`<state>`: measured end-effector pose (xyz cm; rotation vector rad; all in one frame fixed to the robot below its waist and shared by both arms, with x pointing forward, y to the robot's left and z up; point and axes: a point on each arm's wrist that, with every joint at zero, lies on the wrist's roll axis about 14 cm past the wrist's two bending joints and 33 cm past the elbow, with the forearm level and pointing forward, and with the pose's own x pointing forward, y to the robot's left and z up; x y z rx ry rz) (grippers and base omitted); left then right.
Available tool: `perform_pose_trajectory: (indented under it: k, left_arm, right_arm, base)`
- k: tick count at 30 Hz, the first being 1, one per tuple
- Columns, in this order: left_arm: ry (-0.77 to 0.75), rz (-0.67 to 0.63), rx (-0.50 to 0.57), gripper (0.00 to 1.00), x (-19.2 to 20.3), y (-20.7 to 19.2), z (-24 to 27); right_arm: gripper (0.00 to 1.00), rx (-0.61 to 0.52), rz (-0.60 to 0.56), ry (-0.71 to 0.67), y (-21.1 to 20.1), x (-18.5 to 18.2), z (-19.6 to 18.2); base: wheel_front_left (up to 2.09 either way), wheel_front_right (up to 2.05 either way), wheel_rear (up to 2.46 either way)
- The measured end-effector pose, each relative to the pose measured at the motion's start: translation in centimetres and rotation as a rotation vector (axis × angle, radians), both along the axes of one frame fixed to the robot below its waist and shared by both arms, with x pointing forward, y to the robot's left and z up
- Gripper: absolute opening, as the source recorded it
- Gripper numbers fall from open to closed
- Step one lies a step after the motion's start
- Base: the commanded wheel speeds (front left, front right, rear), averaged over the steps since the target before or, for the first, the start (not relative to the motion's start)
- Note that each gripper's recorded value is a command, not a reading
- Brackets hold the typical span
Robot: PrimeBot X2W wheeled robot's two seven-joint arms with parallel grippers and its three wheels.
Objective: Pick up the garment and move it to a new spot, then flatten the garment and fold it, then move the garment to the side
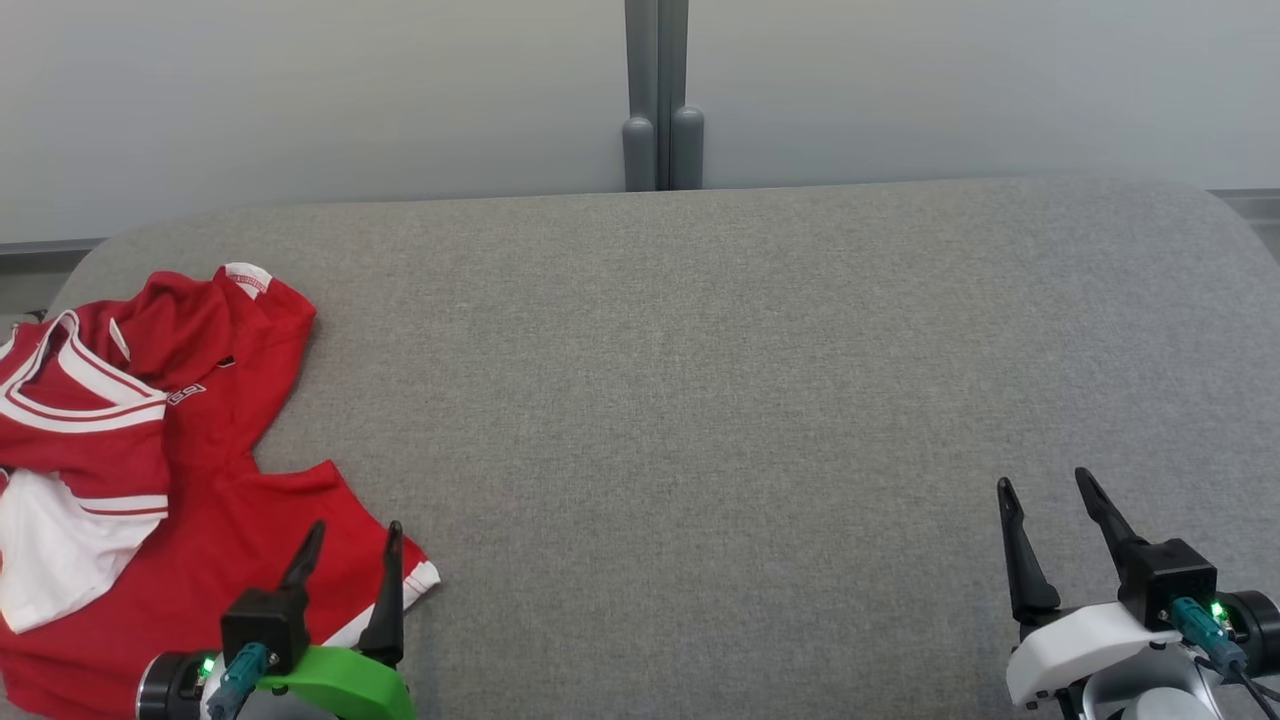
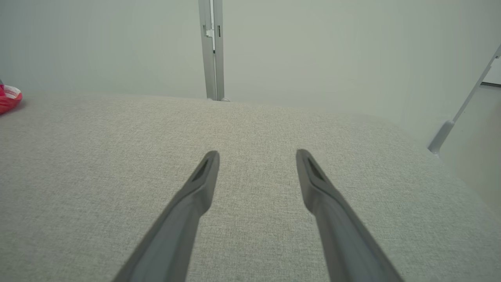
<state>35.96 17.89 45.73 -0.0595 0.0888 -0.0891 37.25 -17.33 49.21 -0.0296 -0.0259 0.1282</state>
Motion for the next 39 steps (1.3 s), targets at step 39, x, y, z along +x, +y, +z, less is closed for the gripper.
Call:
perform_pose_trajectory:
  k: [39]
  left_arm:
    - [0.001,0.120,-0.004,1.00,-2.2,3.5,-0.2]
  right_arm:
    - [1.00,0.000,0.192,0.022,6.6,0.5,-0.9]
  base:
    - [0.00,0.00,0.00]
